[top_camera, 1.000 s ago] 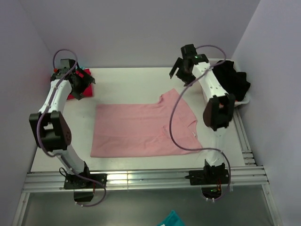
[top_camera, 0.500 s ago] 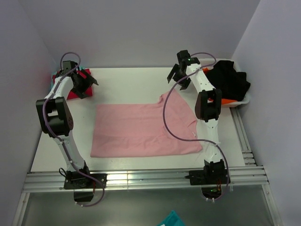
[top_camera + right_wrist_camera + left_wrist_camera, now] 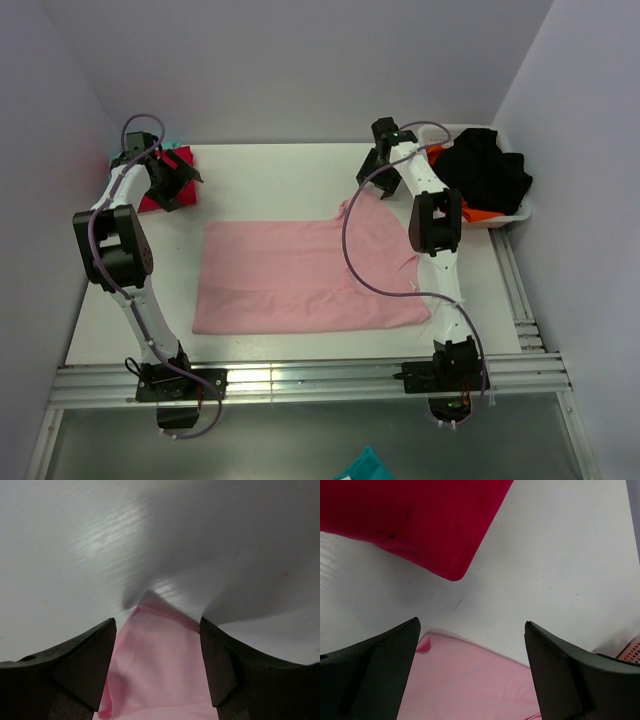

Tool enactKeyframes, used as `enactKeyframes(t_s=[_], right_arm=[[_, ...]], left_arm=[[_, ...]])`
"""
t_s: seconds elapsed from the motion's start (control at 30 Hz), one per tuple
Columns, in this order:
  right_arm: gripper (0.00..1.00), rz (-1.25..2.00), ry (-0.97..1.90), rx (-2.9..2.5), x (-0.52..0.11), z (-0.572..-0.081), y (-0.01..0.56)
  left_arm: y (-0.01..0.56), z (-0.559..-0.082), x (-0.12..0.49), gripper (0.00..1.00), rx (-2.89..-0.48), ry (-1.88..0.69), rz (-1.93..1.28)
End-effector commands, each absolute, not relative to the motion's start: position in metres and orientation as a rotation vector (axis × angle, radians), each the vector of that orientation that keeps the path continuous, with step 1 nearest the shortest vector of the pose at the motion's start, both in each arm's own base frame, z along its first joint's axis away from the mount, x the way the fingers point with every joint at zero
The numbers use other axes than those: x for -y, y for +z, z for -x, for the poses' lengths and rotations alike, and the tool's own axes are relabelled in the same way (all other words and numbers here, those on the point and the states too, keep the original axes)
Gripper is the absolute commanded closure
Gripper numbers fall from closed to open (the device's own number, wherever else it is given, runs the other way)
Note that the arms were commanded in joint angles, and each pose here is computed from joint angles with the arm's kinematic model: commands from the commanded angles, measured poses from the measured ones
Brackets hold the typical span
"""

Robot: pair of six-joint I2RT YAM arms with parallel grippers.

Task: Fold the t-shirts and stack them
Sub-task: Grap the side of the flattened tshirt furthest away from the robot with both arms

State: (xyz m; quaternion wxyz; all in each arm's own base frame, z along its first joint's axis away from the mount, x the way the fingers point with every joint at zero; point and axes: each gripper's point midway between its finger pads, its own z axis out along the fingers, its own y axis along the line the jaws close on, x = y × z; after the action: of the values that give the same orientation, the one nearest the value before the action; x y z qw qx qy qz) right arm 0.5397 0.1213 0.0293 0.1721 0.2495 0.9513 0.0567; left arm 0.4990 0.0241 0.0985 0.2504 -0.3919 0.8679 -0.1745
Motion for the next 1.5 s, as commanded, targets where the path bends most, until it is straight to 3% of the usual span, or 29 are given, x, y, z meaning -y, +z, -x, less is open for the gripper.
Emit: enactKeyframes(t_s=[0.0,0.13,0.23,0.37,0.57,0.67,0.9,1.2,1.47], right_arm=[[0.26,-0.663,0.144,-2.705,-0.128,-0.541,0.026],[0.36,-0.643,0.126,-2.732,-0.134,-0.536,0.016],[0.49,-0.627,0.104,-2.753,-0.136,-0.532,0.01],[0.76,-0.611,0.065,-2.769,-0.132,-0.527,0.005],[0.96,-0.6,0.053,-2.776,-0.13,-0.525,0.004],[1.0,-0.597,0.053,-2.776,-0.13,-0.525,0.004],[1.0,-0.594,0.06,-2.771,-0.129,-0.524,0.009],[1.0,-0.593,0.068,-2.766,-0.13,-0.524,0.013],[1.0,-0.605,0.067,-2.758,-0.129,-0.523,0.013]], left_arm=[[0.096,-0.5,-0.024,0.09,-2.371,-0.478,1.039],[0.096,-0.499,-0.027,0.09,-2.376,-0.456,1.04],[0.093,-0.496,-0.028,0.09,-2.38,-0.453,1.054],[0.085,-0.49,-0.028,0.09,-2.391,-0.45,1.066],[0.067,-0.48,-0.032,0.09,-2.429,-0.396,1.063],[0.056,-0.475,-0.036,0.09,-2.457,-0.349,1.071],[0.052,-0.476,-0.039,0.09,-2.456,-0.327,1.056],[0.032,-0.478,-0.027,0.23,-2.53,-0.388,1.025],[0.029,-0.445,0.005,0.34,-2.627,-0.458,0.938]])
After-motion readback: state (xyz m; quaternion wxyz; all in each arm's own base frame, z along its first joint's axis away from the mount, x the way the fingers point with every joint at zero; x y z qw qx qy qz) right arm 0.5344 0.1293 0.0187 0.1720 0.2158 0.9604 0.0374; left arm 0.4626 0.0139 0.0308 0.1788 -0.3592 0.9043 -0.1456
